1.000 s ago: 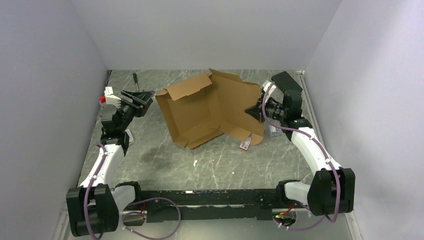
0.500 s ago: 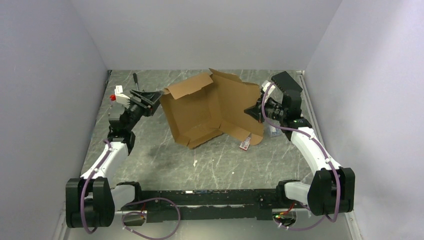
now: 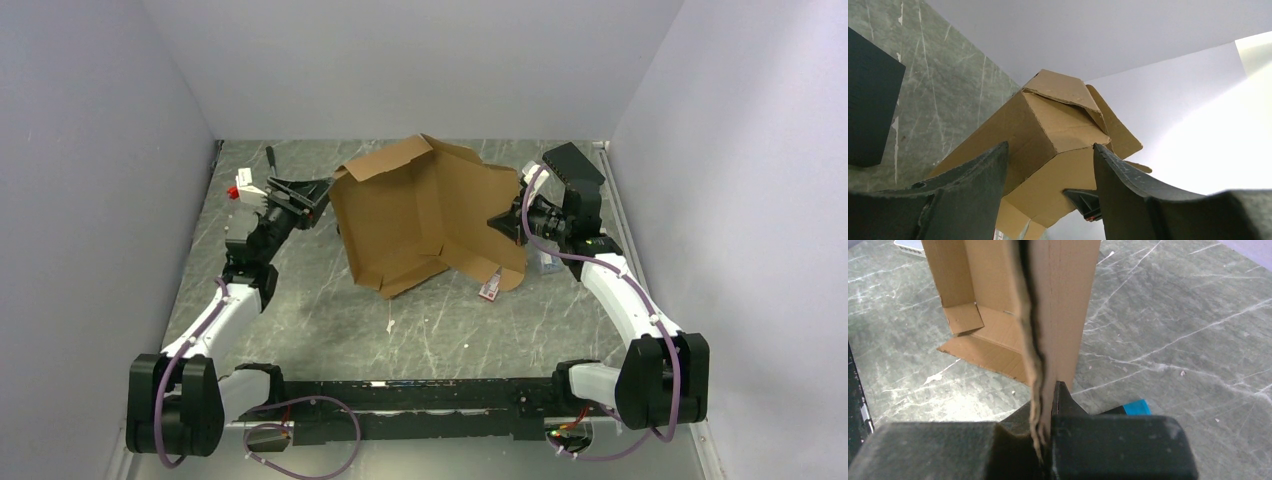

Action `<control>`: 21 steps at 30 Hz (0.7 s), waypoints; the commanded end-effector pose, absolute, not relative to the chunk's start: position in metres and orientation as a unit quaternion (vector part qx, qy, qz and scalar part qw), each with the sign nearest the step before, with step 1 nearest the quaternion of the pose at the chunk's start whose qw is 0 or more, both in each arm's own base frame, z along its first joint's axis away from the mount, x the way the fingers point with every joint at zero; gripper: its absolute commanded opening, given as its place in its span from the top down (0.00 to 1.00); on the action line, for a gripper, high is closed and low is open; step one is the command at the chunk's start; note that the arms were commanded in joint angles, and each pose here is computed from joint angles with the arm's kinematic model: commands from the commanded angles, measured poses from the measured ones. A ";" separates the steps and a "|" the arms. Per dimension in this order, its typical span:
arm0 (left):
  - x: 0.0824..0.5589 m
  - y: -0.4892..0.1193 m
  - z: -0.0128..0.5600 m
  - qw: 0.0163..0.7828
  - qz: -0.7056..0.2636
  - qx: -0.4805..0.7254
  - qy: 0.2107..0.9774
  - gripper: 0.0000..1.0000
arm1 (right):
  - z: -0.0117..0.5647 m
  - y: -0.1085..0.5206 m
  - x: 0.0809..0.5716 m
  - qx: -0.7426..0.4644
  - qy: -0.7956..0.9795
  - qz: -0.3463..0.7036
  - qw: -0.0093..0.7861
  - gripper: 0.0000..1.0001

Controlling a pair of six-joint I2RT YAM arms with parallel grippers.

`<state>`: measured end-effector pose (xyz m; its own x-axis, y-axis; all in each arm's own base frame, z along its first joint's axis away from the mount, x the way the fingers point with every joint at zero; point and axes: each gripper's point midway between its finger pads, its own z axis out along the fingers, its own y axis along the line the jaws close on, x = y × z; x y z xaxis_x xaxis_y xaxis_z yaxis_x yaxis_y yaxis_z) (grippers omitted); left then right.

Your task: Fold the paper box

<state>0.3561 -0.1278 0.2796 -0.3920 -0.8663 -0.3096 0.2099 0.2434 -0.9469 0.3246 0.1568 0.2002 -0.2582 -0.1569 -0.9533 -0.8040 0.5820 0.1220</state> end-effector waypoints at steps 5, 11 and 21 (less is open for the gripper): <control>0.363 -0.127 0.289 0.494 -0.527 -0.262 0.640 0.36 | 0.201 0.161 0.320 -0.330 0.731 0.326 0.500 1.00; 0.367 -0.127 0.287 0.491 -0.508 -0.258 0.660 0.42 | 0.201 0.162 0.320 -0.331 0.731 0.327 0.500 1.00; 0.368 -0.125 0.289 0.491 -0.480 -0.249 0.683 0.55 | 0.201 0.163 0.319 -0.333 0.729 0.329 0.499 1.00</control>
<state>0.3678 -0.1236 0.2762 -0.3946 -0.8356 -0.3822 0.1122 0.3691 -0.9226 0.3239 0.1579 0.2002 -0.2602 -0.1558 -0.9529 -0.8052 0.5797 0.1250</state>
